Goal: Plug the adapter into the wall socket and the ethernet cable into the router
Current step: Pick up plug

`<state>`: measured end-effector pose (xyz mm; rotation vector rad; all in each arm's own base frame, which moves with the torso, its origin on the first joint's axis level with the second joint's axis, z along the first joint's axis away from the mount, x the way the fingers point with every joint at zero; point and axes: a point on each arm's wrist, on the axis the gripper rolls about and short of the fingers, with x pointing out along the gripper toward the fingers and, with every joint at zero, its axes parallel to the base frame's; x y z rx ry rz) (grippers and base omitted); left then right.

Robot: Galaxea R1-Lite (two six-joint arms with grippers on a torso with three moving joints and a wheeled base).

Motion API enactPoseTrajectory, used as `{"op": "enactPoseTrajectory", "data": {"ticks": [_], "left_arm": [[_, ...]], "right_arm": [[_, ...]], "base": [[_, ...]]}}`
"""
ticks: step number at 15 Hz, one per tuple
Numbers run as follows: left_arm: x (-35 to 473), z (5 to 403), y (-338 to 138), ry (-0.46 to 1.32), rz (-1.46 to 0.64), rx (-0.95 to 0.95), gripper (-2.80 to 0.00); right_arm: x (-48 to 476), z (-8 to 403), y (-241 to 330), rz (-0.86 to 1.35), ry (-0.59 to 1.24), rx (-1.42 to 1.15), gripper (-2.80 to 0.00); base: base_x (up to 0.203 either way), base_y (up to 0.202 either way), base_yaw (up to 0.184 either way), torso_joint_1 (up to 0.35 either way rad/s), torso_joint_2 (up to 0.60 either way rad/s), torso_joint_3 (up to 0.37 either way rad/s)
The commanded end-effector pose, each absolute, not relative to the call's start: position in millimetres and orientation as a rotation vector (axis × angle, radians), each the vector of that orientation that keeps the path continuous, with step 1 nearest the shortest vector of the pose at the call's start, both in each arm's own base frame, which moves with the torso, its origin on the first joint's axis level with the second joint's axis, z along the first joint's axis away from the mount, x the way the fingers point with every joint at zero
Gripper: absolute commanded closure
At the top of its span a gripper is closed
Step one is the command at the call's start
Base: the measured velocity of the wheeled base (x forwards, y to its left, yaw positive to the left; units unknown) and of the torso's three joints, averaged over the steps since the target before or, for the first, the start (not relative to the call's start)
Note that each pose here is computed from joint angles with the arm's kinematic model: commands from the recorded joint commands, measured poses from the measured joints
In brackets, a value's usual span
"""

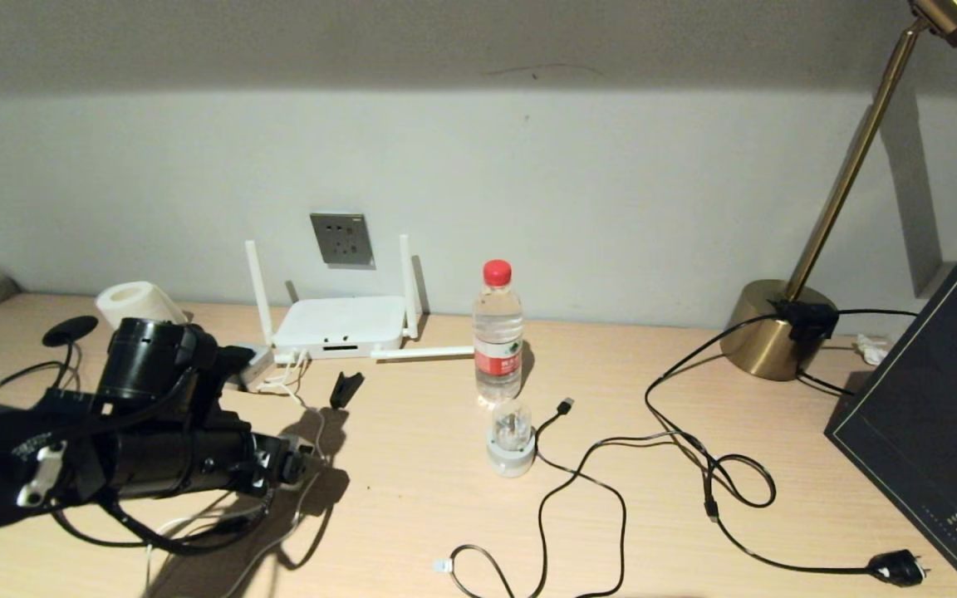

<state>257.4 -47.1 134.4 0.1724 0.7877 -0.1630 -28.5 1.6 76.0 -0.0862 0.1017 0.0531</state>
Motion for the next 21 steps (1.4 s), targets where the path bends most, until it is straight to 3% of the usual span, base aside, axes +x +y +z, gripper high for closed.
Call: {"op": "enactPoseTrajectory", "data": {"ticks": [1,15,16,21], "left_arm": [[259,131,-46,0.799,-0.157,0.171,-2.8],[266,126,-46,0.81,-0.18,0.176,-2.8],[266,125,-46,0.814,-0.181,0.175,0.0],[269,119,-47,0.832,-0.195,0.171,0.0]], "right_arm": [[-28,76,2,0.054,0.104,-0.087,0.0],[-28,76,2,0.054,0.104,-0.087,0.0],[-28,76,2,0.054,0.104,-0.087,0.0],[-28,76,2,0.054,0.104,-0.087,0.0]], "base": [[0.0,0.0,0.0,0.0,0.0,0.0],[0.0,0.0,0.0,0.0,0.0,0.0],[0.0,0.0,0.0,0.0,0.0,0.0],[0.0,0.0,0.0,0.0,0.0,0.0]]}}
